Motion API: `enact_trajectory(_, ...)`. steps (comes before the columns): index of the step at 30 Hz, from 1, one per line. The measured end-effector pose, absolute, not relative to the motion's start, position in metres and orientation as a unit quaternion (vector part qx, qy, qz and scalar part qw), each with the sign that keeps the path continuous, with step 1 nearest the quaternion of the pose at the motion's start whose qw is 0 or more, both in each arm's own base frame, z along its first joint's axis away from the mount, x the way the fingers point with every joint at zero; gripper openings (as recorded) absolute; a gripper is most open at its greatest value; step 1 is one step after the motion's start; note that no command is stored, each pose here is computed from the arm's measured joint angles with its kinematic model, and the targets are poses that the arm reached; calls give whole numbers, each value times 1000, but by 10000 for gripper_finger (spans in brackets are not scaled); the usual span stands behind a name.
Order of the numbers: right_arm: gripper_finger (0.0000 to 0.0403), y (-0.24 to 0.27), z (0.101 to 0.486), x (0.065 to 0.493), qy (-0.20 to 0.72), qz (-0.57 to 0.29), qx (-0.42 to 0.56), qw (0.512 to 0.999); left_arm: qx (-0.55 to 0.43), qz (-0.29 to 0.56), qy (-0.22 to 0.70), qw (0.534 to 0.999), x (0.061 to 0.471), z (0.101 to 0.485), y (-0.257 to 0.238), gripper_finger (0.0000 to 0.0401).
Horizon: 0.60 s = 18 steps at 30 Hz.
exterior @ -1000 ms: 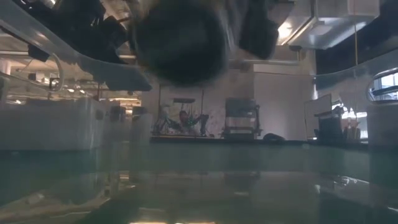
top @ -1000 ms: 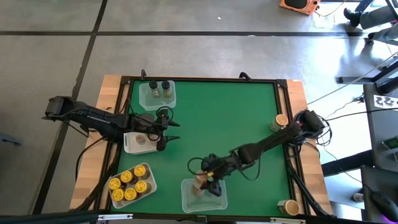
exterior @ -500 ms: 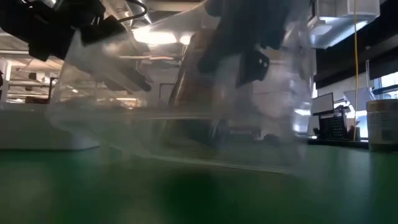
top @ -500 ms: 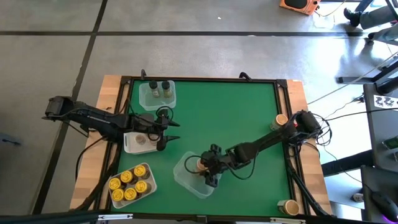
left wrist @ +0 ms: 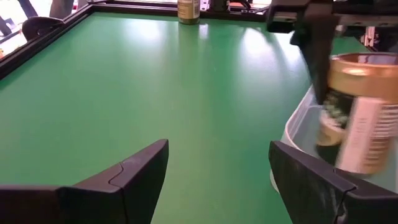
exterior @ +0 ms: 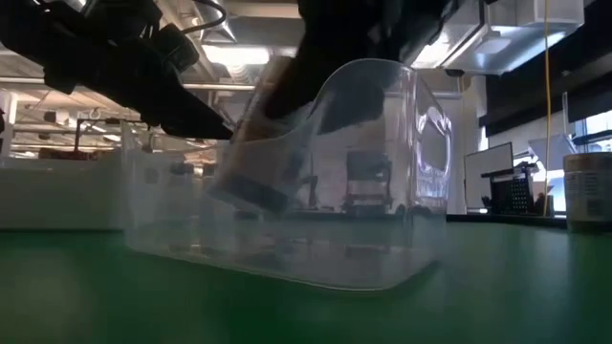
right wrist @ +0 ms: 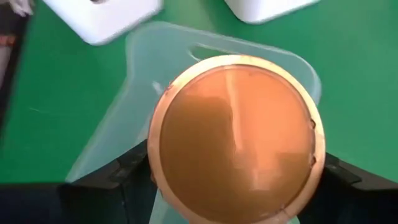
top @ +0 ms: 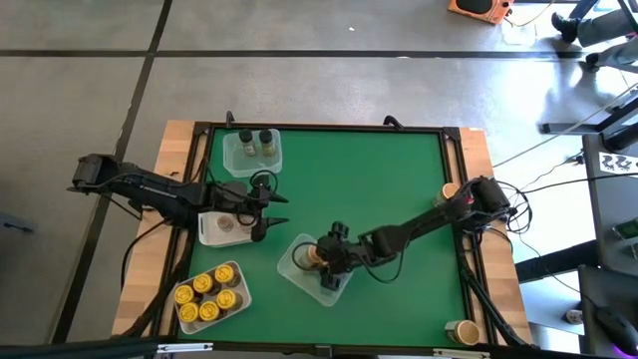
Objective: Sort spices by type
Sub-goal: Put the golden spice bottle into the bottom transparent bin
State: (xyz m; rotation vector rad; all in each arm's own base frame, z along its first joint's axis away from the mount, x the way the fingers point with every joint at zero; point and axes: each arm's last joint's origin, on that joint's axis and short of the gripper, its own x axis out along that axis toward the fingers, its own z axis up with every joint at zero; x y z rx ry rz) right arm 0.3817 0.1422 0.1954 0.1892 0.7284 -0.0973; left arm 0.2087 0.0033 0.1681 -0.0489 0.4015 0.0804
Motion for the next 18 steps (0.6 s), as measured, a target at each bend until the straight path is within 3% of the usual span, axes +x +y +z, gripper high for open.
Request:
enact_trajectory(9,291,121,188,384,376,-109,68,918,-24,40,201,978,209,168,3,276)
enact_trajectory(18,293,119,188,385,376,-106,74,917,-22,40,202,978,209,168,3,276)
